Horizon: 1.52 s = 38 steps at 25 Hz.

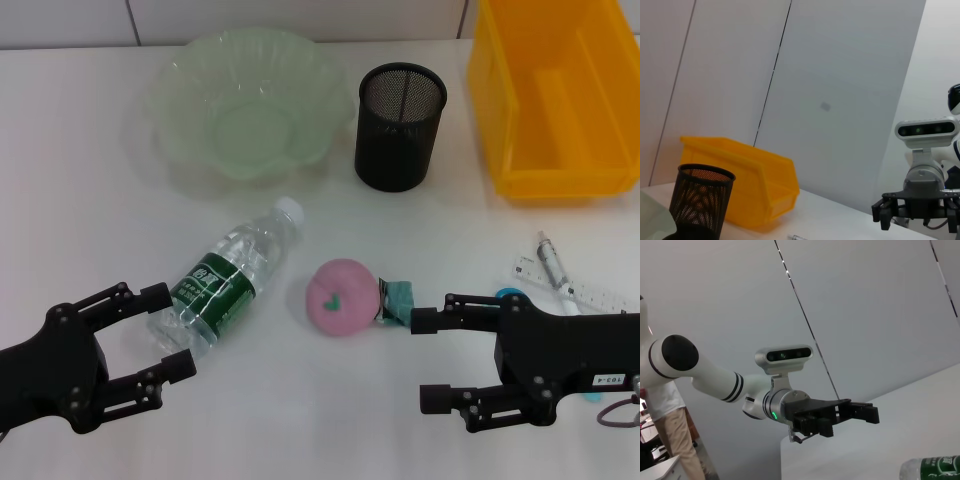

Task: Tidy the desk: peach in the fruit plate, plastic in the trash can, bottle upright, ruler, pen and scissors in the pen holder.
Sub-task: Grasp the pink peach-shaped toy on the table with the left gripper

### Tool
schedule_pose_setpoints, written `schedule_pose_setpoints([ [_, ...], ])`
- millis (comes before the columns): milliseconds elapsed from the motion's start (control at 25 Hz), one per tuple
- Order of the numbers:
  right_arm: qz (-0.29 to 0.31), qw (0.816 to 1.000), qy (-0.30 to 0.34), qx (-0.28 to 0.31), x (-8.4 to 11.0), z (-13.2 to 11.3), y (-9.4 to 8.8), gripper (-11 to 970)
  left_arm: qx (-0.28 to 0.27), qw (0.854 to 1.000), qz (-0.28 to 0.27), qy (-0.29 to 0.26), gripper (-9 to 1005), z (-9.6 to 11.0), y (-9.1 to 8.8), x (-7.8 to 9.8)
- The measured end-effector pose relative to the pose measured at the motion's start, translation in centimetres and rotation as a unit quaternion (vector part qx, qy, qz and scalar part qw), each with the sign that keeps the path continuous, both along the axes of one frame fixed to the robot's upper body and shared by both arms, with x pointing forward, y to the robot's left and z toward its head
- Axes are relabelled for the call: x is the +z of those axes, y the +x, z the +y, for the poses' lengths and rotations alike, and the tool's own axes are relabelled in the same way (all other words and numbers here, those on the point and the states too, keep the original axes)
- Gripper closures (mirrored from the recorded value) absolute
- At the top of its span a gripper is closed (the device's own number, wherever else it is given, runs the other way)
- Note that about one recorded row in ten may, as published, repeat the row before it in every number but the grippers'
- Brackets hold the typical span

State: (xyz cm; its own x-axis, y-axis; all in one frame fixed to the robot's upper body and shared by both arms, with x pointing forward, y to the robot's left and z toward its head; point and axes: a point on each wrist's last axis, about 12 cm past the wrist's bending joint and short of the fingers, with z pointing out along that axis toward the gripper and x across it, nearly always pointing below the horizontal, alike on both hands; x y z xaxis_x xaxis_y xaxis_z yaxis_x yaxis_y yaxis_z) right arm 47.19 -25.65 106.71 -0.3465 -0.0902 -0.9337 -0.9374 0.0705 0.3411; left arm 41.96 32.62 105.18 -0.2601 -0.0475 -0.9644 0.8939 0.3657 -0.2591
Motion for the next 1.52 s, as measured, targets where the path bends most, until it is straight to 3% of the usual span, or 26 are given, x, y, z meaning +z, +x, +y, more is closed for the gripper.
schedule_pose_setpoints([
  [840,-0.008,1.000,0.002,-0.004,0.1,0.0,0.1,142,-0.001,1.000,0.001,-0.001,221,0.0,0.0,0.0],
  [1040,-0.011,1.000,-0.005,-0.029,-0.3,-1.1,-0.3,142,-0.002,1.000,0.011,-0.001,227,0.2,0.2,0.3],
  [1280,-0.017,0.996,-0.011,-0.090,-0.6,-4.0,-1.4,142,-0.023,0.999,0.035,0.030,234,0.6,2.5,2.3],
  [1520,-0.017,0.990,-0.020,-0.135,-1.2,-5.9,-2.8,143,-0.070,0.993,0.066,0.063,242,-1.0,5.8,4.8],
])
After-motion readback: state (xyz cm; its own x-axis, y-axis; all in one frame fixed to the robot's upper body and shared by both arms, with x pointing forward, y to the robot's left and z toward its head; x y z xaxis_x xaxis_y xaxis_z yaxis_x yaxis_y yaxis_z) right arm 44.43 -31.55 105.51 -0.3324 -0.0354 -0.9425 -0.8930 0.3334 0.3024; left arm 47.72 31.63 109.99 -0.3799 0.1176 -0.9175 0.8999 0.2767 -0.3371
